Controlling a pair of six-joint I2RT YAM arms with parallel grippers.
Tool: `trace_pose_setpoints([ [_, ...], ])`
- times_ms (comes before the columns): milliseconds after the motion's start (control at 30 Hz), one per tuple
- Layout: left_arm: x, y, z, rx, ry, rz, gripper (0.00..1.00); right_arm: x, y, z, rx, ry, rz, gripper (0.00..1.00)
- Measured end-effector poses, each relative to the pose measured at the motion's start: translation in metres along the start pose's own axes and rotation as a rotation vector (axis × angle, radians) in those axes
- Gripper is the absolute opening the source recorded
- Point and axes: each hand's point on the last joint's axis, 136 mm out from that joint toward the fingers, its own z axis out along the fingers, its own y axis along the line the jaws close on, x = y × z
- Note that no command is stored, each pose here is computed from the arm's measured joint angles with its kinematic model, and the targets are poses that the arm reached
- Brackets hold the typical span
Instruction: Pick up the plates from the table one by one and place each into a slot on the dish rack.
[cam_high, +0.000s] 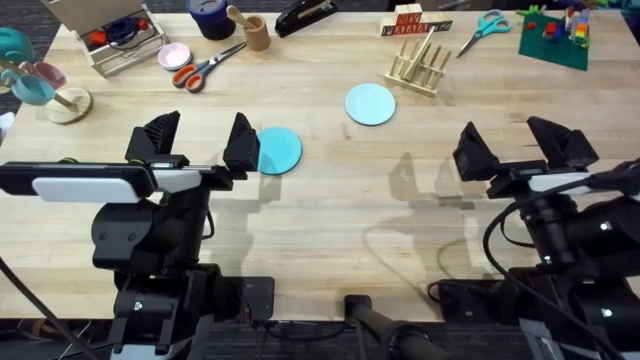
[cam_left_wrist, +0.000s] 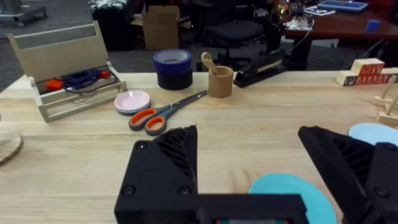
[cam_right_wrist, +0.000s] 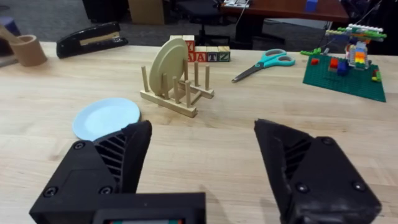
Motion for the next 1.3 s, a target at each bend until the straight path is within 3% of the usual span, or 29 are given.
trace_pose_setpoints([
  [433,0.0,0.0,0.0,-0.002,0.0,0.0,0.993,0.001,0.001,0.0,-0.003,0.003,0.0,0.996],
  [567,-0.014,-0.001,0.0,0.006,-0.056,-0.002,0.992,0.0,0.001,0.0,-0.005,0.0,0.0,0.996],
  [700,-0.016,-0.001,-0.003,0.006,-0.022,-0.007,0.993,-0.007,0.003,-0.002,-0.019,0.004,0.0,0.996],
  [933,-0.071,-0.002,-0.02,0.005,-0.005,-0.01,0.991,-0.072,0.005,-0.013,-0.027,-0.06,-0.003,0.996],
  [1033,-0.085,-0.002,-0.023,0.004,0.06,-0.013,0.991,-0.083,0.006,-0.013,-0.033,0.013,0.001,0.995],
  [1300,-0.088,-0.002,-0.011,-0.018,0.41,-0.095,0.993,-0.083,0.006,-0.003,-0.039,0.342,0.021,0.996],
])
